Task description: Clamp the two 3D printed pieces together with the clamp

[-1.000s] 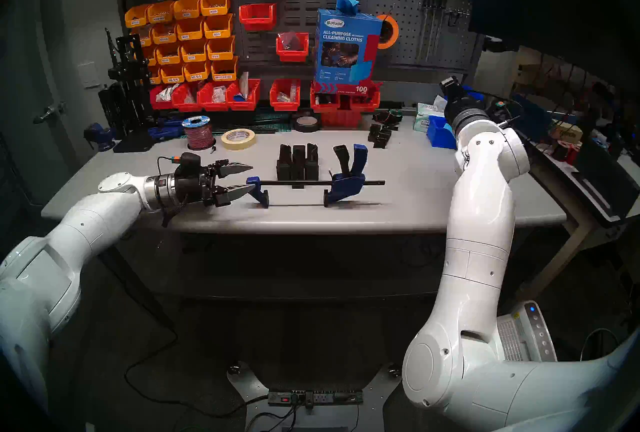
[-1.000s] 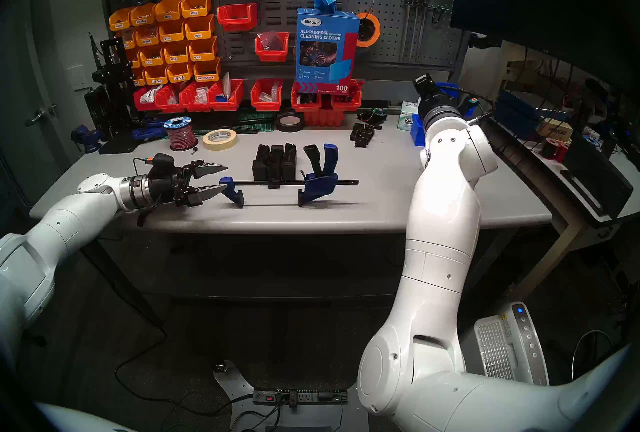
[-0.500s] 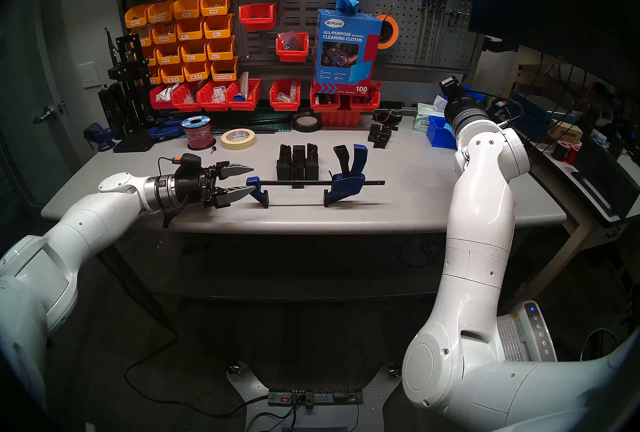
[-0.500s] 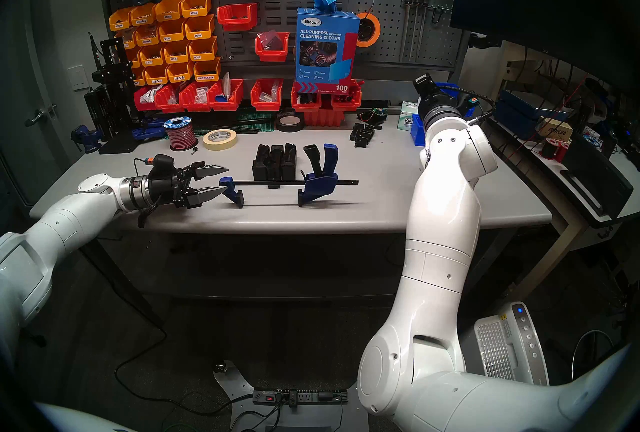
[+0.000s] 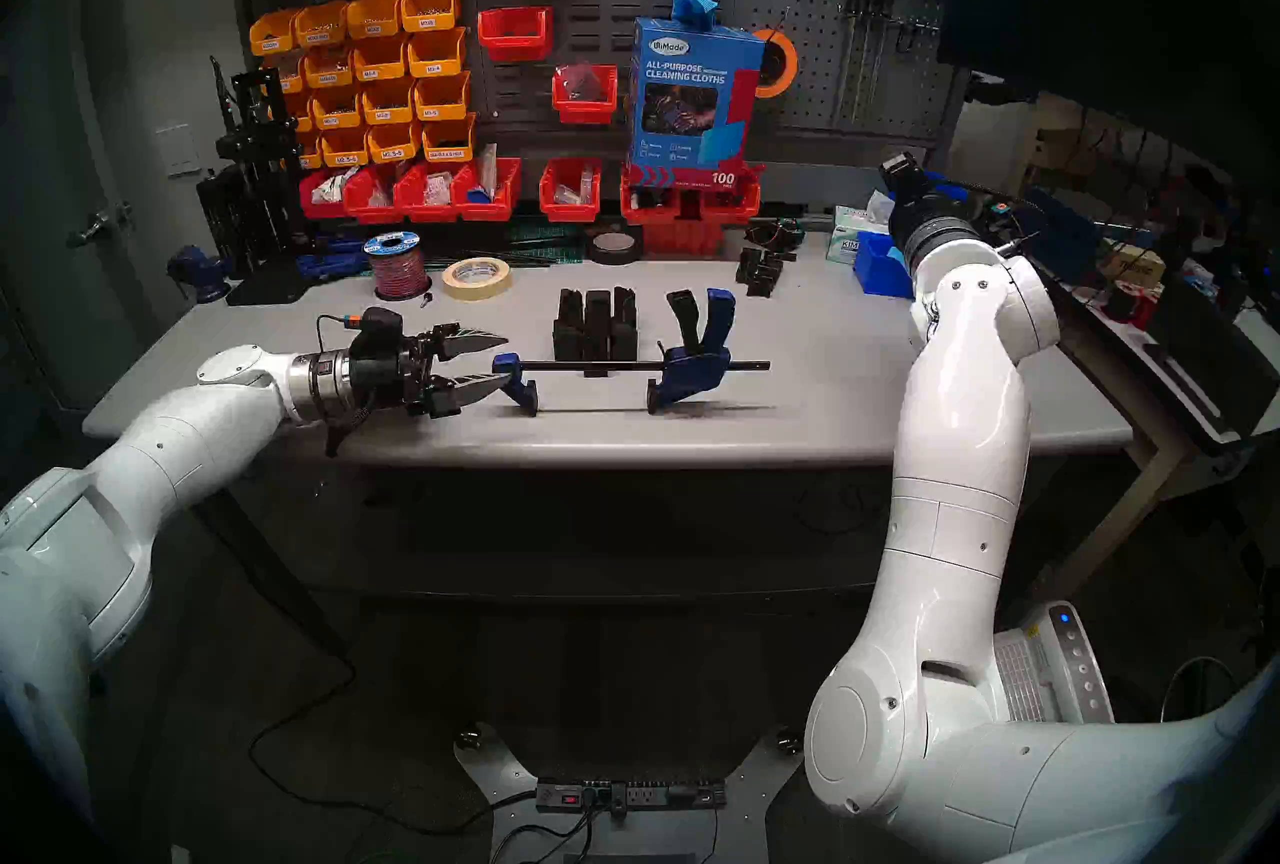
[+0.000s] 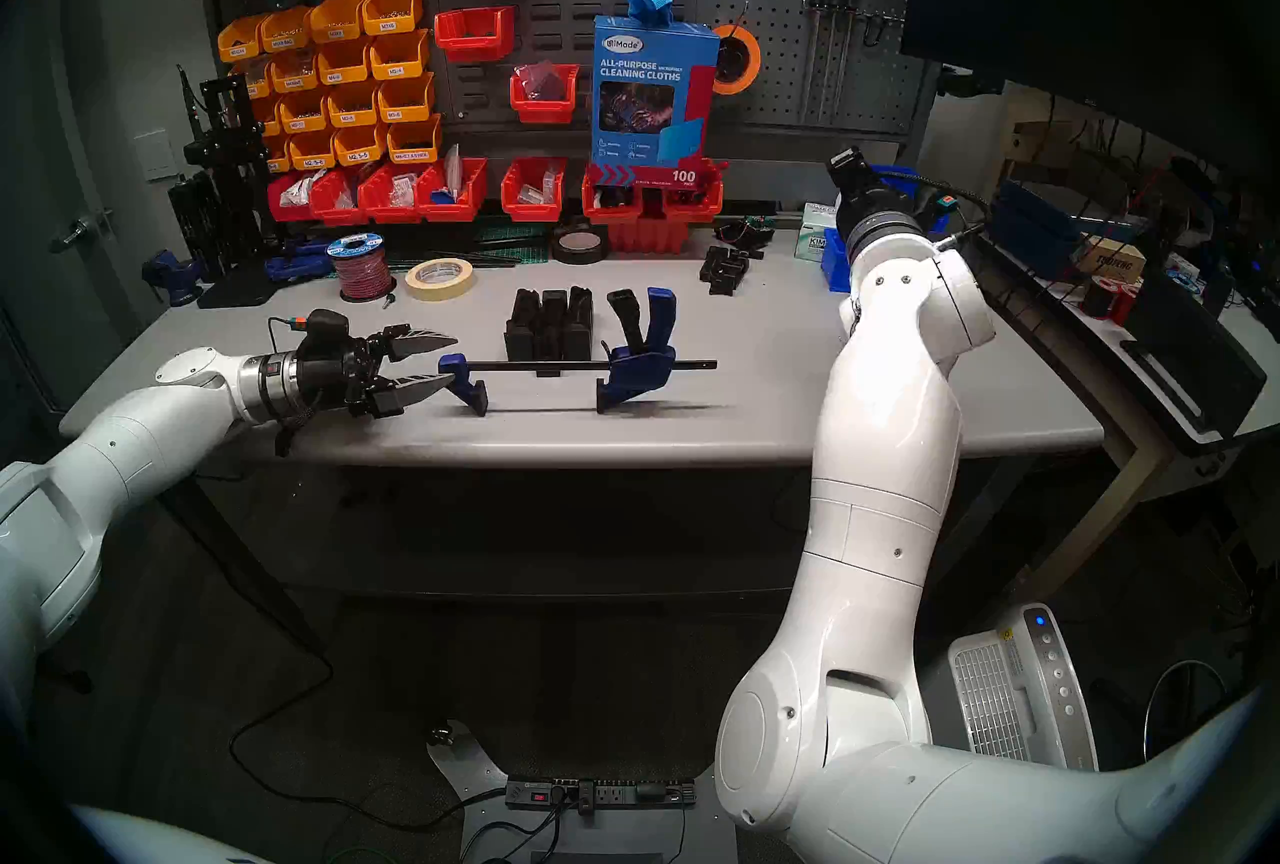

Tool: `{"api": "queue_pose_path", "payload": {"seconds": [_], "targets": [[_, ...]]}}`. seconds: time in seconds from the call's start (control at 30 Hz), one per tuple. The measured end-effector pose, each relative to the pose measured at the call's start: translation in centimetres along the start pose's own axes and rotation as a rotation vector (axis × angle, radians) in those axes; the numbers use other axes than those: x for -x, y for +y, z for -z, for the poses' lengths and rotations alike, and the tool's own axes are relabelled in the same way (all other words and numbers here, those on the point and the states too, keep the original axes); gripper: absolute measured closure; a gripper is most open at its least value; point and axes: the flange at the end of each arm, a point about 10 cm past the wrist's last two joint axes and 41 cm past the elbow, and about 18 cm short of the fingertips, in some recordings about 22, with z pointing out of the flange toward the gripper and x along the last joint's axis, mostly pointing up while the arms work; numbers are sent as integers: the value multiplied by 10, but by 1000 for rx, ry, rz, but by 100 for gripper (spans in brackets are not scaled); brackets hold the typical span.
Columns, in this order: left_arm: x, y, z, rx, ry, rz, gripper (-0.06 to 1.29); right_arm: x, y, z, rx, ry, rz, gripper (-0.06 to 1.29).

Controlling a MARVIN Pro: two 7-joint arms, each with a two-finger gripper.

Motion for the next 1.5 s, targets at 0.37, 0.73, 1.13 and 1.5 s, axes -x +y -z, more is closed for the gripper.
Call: {"api": "queue_pose_path", "payload": {"seconds": [0.37, 0.73, 1.13, 1.5], "targets": [[1, 0, 1, -1, 6, 18, 43, 0, 0, 0, 0, 0, 0, -1], [0, -1, 4, -15, 24, 2, 90, 0, 0, 0, 0, 0, 0, -1], [-3, 1, 1, -10, 61, -20, 116, 0, 0, 0, 0, 0, 0, -1], [-3, 4, 1, 1, 64, -18, 116, 0, 0, 0, 0, 0, 0, -1]]}}
